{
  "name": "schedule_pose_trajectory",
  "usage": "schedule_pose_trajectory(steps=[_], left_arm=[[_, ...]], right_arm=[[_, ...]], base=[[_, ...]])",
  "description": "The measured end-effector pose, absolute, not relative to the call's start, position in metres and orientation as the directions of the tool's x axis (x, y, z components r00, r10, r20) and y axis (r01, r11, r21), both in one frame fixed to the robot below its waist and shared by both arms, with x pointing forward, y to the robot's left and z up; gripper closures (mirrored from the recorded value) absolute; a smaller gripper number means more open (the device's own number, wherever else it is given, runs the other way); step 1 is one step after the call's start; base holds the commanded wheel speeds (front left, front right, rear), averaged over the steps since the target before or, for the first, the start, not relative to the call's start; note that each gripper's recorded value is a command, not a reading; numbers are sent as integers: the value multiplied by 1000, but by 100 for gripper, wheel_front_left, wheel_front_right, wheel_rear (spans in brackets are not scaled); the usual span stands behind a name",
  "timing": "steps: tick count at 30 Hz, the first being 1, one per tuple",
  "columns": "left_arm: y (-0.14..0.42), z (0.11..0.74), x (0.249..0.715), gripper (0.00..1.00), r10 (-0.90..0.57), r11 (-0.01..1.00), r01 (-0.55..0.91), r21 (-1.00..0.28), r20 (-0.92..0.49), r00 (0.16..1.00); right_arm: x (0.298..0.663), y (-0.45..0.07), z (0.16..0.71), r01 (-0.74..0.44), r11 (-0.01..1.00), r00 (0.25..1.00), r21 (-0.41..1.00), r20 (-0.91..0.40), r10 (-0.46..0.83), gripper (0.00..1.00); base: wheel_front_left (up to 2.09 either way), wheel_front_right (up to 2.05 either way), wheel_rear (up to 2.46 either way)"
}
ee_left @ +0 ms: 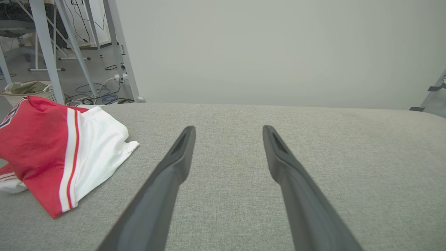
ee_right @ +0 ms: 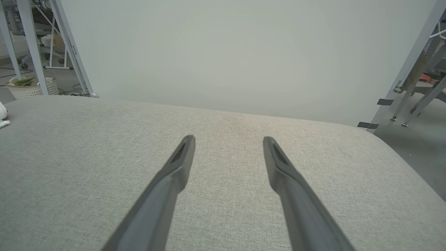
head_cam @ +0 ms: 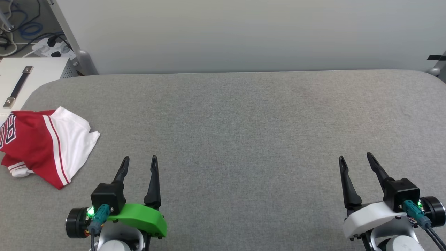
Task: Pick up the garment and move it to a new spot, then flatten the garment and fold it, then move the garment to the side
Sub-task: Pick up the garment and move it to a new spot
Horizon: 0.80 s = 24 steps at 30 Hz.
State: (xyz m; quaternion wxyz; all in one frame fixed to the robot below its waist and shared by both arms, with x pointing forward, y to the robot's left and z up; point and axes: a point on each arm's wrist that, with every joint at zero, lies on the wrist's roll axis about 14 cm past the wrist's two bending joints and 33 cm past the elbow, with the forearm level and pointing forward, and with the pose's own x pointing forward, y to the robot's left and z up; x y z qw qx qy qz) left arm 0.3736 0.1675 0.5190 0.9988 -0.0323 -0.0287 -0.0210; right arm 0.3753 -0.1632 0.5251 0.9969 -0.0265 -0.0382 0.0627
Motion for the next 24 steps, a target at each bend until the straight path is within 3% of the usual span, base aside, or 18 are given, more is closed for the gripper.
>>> schedule_pose_trajectory(steps=[10,24], left_arm=[[178,519,367,0,-6,996,12,-88,72,997],[222,517,337,0,135,987,-126,-102,79,988]], right_arm=[[380,-145,526,-177,983,980,-53,88,181,0],[388,-77,518,-369,929,926,-10,84,369,0]], base=[[0,0,0],[0,0,0]])
